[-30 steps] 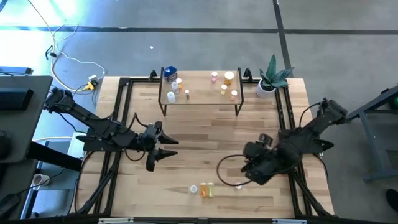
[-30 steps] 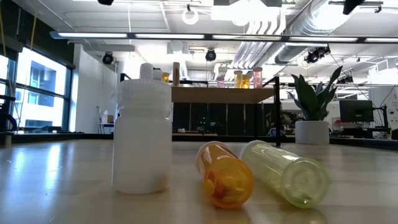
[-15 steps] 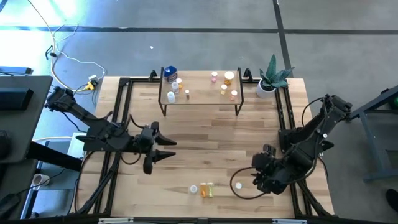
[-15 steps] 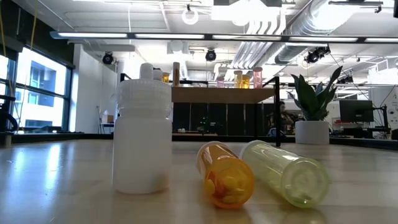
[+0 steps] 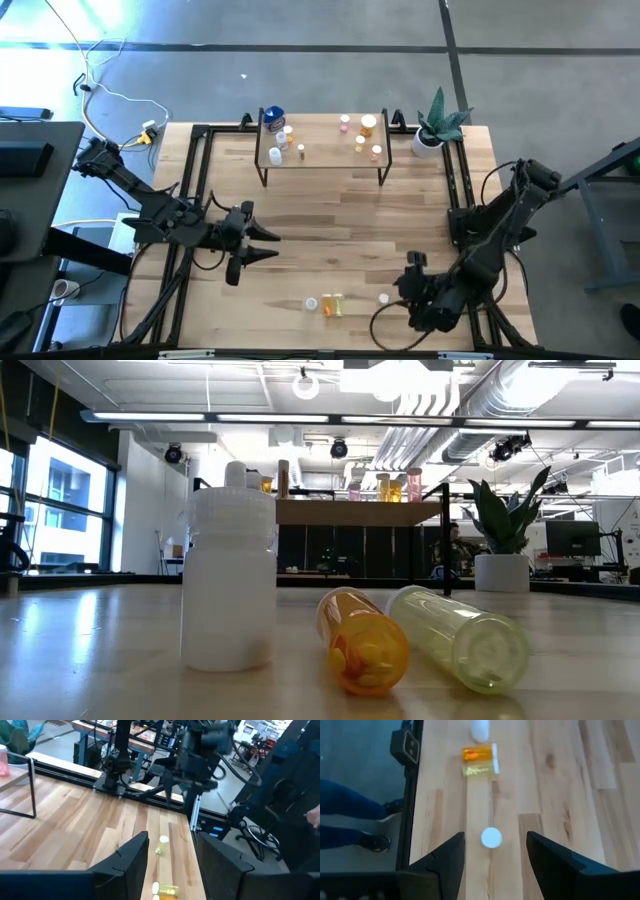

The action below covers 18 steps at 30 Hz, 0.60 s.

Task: Pick and place medicine bottles onto shelf by color
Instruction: Put the right yellow pill bottle on the shelf

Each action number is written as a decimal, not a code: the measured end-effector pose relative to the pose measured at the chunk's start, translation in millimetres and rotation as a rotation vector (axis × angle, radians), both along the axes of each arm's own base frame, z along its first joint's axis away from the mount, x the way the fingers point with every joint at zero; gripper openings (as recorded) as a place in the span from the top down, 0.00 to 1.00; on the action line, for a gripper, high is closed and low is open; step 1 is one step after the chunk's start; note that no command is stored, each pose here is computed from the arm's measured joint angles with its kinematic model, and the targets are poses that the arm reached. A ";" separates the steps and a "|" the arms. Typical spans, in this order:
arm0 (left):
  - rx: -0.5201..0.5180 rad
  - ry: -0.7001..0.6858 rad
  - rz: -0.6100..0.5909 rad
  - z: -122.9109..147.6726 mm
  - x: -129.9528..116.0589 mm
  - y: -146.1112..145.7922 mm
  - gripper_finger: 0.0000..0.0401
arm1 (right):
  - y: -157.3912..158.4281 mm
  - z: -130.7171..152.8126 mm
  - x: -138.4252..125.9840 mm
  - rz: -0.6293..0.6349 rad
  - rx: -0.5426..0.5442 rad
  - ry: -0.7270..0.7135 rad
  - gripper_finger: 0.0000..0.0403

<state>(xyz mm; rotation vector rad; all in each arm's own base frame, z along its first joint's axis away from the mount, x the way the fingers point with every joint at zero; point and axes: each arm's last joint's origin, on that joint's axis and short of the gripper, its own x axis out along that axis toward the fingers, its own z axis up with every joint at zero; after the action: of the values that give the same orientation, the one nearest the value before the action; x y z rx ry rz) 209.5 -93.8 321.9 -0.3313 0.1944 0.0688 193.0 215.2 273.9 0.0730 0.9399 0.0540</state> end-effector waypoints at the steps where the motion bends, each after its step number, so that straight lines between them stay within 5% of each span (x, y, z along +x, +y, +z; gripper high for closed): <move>1: 0.000 -0.001 0.001 0.1 0.0 0.1 0.60 | 3.3 -3.9 1.6 0.007 -0.008 0.003 0.50; 18: -0.020 -0.002 -0.003 0.2 0.1 -0.1 0.60 | 29.0 -63.4 23.8 0.026 -0.138 0.107 0.50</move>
<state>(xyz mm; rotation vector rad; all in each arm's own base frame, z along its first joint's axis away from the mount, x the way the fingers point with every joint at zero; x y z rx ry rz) 209.6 -93.9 322.1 -0.3507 0.1933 0.0636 216.7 244.1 210.6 -0.0645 1.0488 0.0099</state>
